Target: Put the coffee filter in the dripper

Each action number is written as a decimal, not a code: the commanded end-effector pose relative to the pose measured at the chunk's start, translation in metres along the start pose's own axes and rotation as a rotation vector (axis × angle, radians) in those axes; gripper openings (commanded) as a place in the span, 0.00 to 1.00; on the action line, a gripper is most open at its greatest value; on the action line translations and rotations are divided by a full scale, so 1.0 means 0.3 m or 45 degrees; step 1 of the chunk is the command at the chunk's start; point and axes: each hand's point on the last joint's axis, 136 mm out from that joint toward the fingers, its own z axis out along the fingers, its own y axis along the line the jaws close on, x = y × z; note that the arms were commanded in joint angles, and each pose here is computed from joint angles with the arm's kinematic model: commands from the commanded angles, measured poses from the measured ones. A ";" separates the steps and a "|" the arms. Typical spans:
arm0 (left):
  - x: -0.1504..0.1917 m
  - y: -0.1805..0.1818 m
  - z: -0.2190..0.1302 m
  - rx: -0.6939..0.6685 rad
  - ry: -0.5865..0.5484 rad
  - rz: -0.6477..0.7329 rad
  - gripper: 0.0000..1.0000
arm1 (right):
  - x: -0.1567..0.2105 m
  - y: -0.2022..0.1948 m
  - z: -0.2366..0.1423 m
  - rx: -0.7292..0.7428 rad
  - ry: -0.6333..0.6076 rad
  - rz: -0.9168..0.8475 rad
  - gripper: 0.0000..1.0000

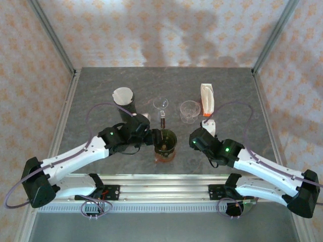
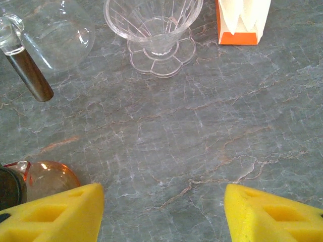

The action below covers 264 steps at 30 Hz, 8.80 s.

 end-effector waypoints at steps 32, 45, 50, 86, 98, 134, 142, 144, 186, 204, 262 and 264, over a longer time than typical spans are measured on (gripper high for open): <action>0.040 0.276 0.214 -0.107 -0.005 -0.275 0.38 | -0.026 -0.022 -0.012 0.039 -0.039 0.043 0.65; 0.069 0.251 0.250 -0.092 0.036 -0.265 0.37 | -0.019 -0.023 -0.005 0.042 -0.036 0.042 0.65; 0.072 0.250 0.255 -0.113 0.038 -0.256 0.37 | -0.015 -0.027 -0.004 0.048 -0.033 0.045 0.65; -0.029 0.378 -0.089 -0.218 -0.300 -0.135 1.00 | -0.557 -0.289 0.405 0.304 0.130 0.301 0.30; -0.017 0.391 -0.047 -0.237 -0.266 -0.135 1.00 | -0.668 -0.302 0.552 0.373 0.161 0.255 0.29; -0.010 0.411 -0.024 -0.268 -0.241 -0.155 1.00 | -0.716 -0.314 0.588 0.384 0.145 0.282 0.00; -0.009 0.408 -0.026 -0.259 -0.244 -0.159 1.00 | -0.762 -0.323 0.441 0.385 0.039 0.294 0.00; -0.010 0.408 -0.029 -0.259 -0.244 -0.158 1.00 | -0.764 -0.328 0.401 0.390 0.017 0.299 0.00; -0.041 0.254 -0.105 -0.065 -0.183 -0.064 1.00 | -0.150 0.416 -0.345 -0.381 0.418 -0.257 0.00; -0.020 0.178 -0.117 0.092 -0.127 -0.040 1.00 | -0.058 0.583 -0.137 -0.324 0.564 -0.350 0.00; 0.020 0.053 -0.052 -0.087 -0.017 0.253 0.49 | -0.133 0.427 -0.076 -0.310 0.341 -0.350 0.31; 0.019 0.052 -0.052 -0.084 -0.021 0.253 0.49 | -0.125 0.427 -0.069 -0.304 0.352 -0.355 0.24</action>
